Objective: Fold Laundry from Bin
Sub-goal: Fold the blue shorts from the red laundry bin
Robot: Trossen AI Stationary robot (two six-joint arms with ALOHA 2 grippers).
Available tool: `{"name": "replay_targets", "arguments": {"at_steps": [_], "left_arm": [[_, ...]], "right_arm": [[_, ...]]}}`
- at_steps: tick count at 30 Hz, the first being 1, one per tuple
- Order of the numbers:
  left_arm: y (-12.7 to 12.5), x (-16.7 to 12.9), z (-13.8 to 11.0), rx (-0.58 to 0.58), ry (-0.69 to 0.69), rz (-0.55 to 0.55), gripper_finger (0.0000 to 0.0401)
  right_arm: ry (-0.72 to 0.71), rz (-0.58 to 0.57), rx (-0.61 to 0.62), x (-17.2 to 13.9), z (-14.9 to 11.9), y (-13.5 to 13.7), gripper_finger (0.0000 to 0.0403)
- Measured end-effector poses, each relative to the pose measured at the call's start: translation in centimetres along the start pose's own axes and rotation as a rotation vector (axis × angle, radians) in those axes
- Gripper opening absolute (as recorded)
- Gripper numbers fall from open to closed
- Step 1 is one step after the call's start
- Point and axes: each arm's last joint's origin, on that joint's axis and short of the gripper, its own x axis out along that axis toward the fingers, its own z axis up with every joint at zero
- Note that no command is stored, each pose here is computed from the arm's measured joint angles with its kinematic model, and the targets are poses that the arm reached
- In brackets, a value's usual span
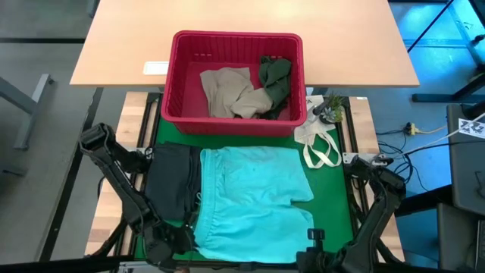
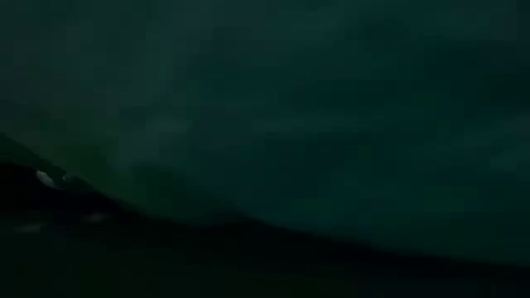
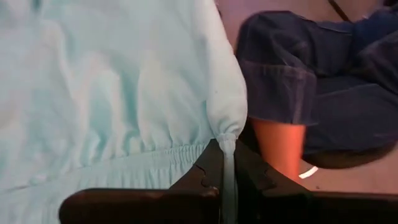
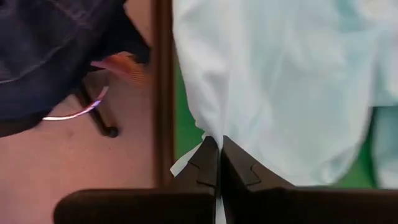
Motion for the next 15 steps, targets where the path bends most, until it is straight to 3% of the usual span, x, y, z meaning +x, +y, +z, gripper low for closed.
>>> {"name": "replay_targets", "arguments": {"at_steps": [9, 15], "left_arm": [[2.2, -1.0, 1.5, -0.039, -0.086, 0.151, 0.0006], [4.7, -3.1, 2.5, -0.059, -0.081, 0.248, 0.0006]], "right_arm": [[0.100, -0.177, -0.055, -0.2, 0.9, -3.2, 0.0001], [0.067, -0.275, -0.119, -2.9, 1.9, -6.7, 0.0001]]}}
